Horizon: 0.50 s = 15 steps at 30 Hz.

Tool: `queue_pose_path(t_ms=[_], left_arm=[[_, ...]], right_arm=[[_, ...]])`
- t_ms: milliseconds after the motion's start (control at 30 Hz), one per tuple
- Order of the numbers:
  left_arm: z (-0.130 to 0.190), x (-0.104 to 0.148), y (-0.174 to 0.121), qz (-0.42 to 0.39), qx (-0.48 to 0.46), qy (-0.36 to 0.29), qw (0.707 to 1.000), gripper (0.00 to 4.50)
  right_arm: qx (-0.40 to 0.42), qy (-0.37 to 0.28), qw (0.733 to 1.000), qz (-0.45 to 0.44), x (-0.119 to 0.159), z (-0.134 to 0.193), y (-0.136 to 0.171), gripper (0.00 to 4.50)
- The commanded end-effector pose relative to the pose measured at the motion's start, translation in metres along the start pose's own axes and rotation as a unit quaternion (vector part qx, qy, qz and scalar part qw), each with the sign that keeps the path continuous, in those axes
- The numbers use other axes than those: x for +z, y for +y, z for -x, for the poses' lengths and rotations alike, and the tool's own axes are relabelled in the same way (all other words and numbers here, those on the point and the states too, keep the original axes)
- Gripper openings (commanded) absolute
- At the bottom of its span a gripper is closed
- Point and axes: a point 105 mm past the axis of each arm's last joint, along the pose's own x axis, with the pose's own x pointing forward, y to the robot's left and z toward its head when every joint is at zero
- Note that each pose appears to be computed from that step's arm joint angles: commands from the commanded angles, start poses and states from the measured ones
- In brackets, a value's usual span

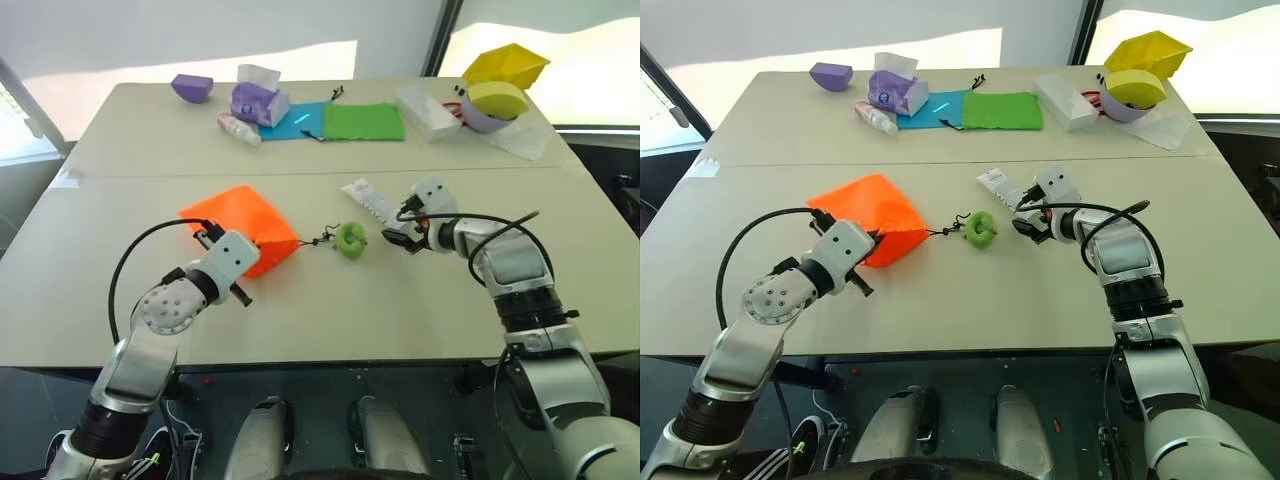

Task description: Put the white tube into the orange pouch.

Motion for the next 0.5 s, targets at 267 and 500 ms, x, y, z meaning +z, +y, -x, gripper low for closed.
queue_pose_path(t_ms=[267,500], left_arm=[[0.0025,0.0102,0.0026,-0.010,0.017,-0.019,1.000,0.00],[0.0018,0.0107,0.0019,-0.010,0.014,-0.021,1.000,0.00]], right_arm=[[0.010,-0.030,0.999,-0.044,0.0200,0.0049,-0.0029,3.98],[0.010,-0.027,0.999,-0.042,0.0141,0.0096,-0.0015,1.81]])
